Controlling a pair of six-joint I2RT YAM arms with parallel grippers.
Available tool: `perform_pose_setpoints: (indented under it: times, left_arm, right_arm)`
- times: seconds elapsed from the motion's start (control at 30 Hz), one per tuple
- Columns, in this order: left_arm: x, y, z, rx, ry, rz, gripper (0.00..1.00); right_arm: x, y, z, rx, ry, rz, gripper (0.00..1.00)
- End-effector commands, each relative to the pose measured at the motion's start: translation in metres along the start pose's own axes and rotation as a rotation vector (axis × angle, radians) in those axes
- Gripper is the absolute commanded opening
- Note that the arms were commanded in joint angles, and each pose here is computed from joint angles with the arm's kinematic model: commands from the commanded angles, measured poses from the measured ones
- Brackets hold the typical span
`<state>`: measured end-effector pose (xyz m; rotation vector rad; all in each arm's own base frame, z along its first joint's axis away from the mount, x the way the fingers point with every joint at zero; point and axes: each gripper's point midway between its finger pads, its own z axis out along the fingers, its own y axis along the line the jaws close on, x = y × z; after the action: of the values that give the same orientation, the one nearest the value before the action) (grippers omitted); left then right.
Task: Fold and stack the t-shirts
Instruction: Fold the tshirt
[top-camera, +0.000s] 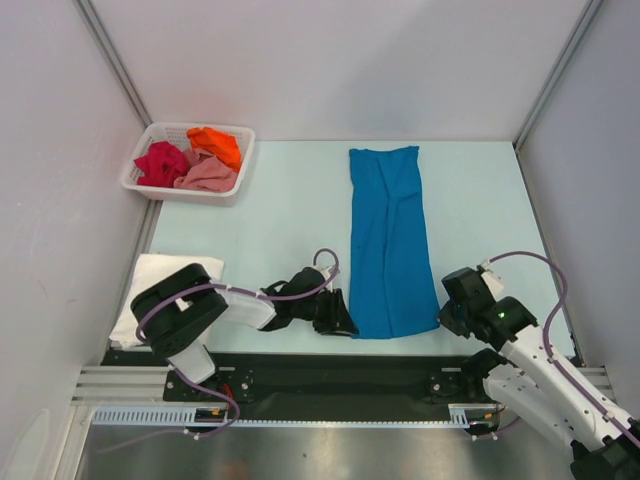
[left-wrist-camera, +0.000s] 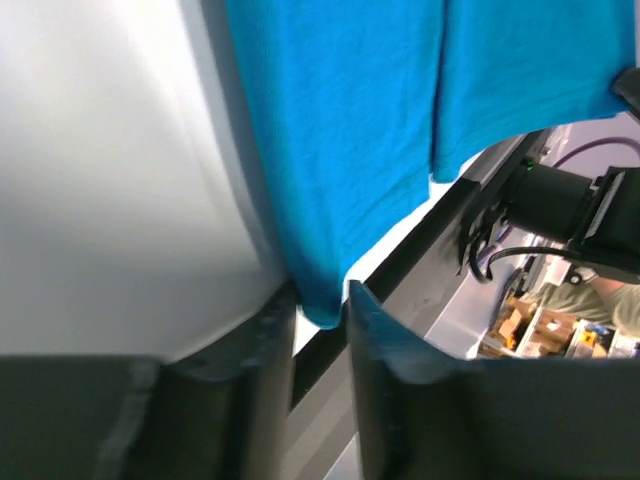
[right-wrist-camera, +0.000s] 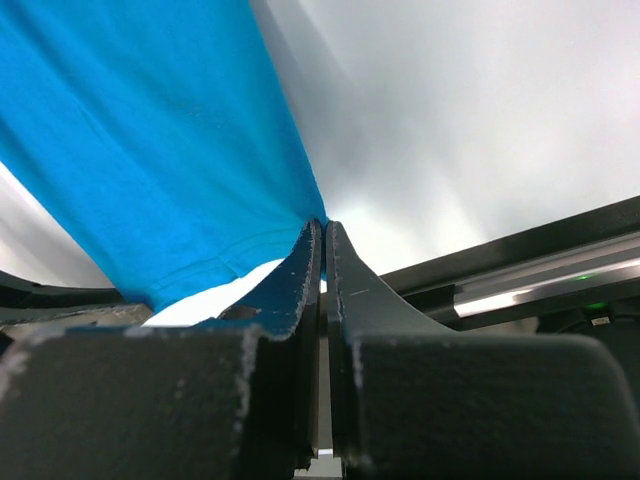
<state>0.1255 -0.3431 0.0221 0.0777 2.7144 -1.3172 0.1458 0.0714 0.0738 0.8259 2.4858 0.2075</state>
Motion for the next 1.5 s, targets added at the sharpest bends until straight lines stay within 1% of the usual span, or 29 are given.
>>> perform_pose_setpoints:
  times: [0.0,0.03,0.17,0.23,0.4,0.43,0.5,0.53,0.57,0.6,0.67,0.7,0.77,0.8,0.83,0.87,0.9,0.93,0.97,1.0,1.03,1.07,1.13,1.17,1.2,1.23,1.27,1.33,1.47]
  left_arm:
    - [0.010,0.008,0.007,-0.025,0.036,-0.006,0.30]
    - [0.010,0.009,0.008,-0.026,0.038,-0.006,0.27]
    - [0.012,0.002,0.012,-0.013,0.057,-0.004,0.05]
    - [0.010,-0.008,0.011,0.007,0.049,0.002,0.00]
    - [-0.009,-0.036,0.006,0.041,0.001,0.036,0.01]
    - [-0.014,-0.037,0.003,0.030,-0.015,0.042,0.00]
    - [-0.026,-0.048,0.002,0.042,-0.037,0.053,0.00]
    - [-0.034,-0.048,-0.001,0.041,-0.043,0.052,0.00]
    - [-0.042,-0.055,-0.002,0.052,-0.058,0.055,0.00]
    - [-0.049,-0.058,-0.004,0.058,-0.069,0.061,0.00]
    - [-0.072,-0.065,-0.009,0.073,-0.106,0.055,0.00]
    - [-0.080,-0.066,-0.012,0.074,-0.115,0.062,0.00]
    - [-0.104,-0.065,-0.019,0.071,-0.154,0.053,0.00]
    - [-0.119,-0.074,-0.021,0.083,-0.174,0.064,0.00]
    - [-0.133,-0.067,-0.024,0.061,-0.190,0.061,0.00]
    - [-0.148,-0.077,-0.028,0.080,-0.205,0.075,0.00]
    - [-0.157,-0.073,-0.026,0.071,-0.205,0.067,0.01]
    - [-0.172,-0.069,-0.031,0.067,-0.226,0.058,0.01]
    - [-0.188,-0.078,-0.036,0.087,-0.249,0.067,0.00]
    - [-0.198,-0.073,-0.033,0.077,-0.254,0.056,0.00]
    - [-0.212,-0.069,-0.037,0.074,-0.274,0.049,0.00]
    - [-0.229,-0.080,-0.041,0.095,-0.297,0.064,0.00]
    - [-0.248,-0.069,-0.037,0.080,-0.295,0.040,0.00]
    - [-0.262,-0.082,-0.040,0.106,-0.312,0.056,0.00]
    - [-0.269,-0.083,-0.039,0.113,-0.314,0.052,0.00]
    - [-0.276,-0.074,-0.034,0.103,-0.312,0.033,0.00]
    - [-0.287,-0.082,-0.036,0.117,-0.329,0.041,0.00]
    - [-0.297,-0.081,-0.033,0.123,-0.332,0.030,0.01]
    - [-0.316,-0.075,-0.024,0.126,-0.343,0.012,0.00]
  right_arm:
    - [-0.008,0.000,-0.004,0.007,-0.034,0.010,0.00]
    - [-0.008,0.000,-0.004,0.003,-0.034,0.010,0.00]
    - [-0.009,0.002,-0.006,-0.007,-0.039,0.019,0.00]
    - [-0.009,0.002,-0.006,-0.009,-0.037,0.022,0.00]
    - [-0.020,0.013,-0.009,-0.049,-0.044,-0.005,0.00]
    - [-0.027,0.019,-0.009,-0.071,-0.054,0.008,0.00]
    - [-0.040,0.024,-0.010,-0.078,-0.068,-0.021,0.00]
    - [-0.047,0.036,-0.011,-0.127,-0.068,-0.023,0.00]
    - [-0.055,0.037,-0.005,-0.123,-0.064,-0.037,0.00]
    - [-0.062,0.055,-0.007,-0.198,-0.058,-0.045,0.00]
    - [-0.076,0.064,-0.002,-0.220,-0.059,-0.029,0.00]
    - [-0.083,0.083,0.000,-0.280,-0.042,-0.053,0.00]
    - [-0.094,0.097,0.004,-0.304,-0.052,-0.072,0.00]
    - [-0.100,0.104,0.015,-0.296,-0.041,-0.089,0.00]
    - [-0.110,0.116,0.013,-0.321,-0.057,-0.101,0.00]
    - [-0.115,0.124,0.016,-0.337,-0.051,-0.107,0.00]
    - [-0.123,0.137,0.017,-0.379,-0.061,-0.109,0.00]
    - [-0.124,0.142,0.030,-0.368,-0.039,-0.121,0.00]
    - [-0.138,0.154,0.028,-0.389,-0.064,-0.124,0.00]
    - [-0.148,0.160,0.030,-0.392,-0.080,-0.124,0.00]
    - [-0.151,0.163,0.045,-0.374,-0.057,-0.129,0.00]
    - [-0.165,0.175,0.042,-0.396,-0.078,-0.131,0.00]
    - [-0.177,0.179,0.062,-0.374,-0.064,-0.134,0.00]
    - [-0.192,0.188,0.061,-0.390,-0.084,-0.133,0.00]
    - [-0.196,0.191,0.065,-0.395,-0.076,-0.132,0.00]
    - [-0.200,0.187,0.081,-0.373,-0.055,-0.122,0.00]
    - [-0.206,0.189,0.084,-0.377,-0.054,-0.117,0.00]
    - [-0.222,0.191,0.089,-0.389,-0.067,-0.103,0.00]
    - [-0.236,0.194,0.105,-0.408,-0.049,-0.100,0.00]
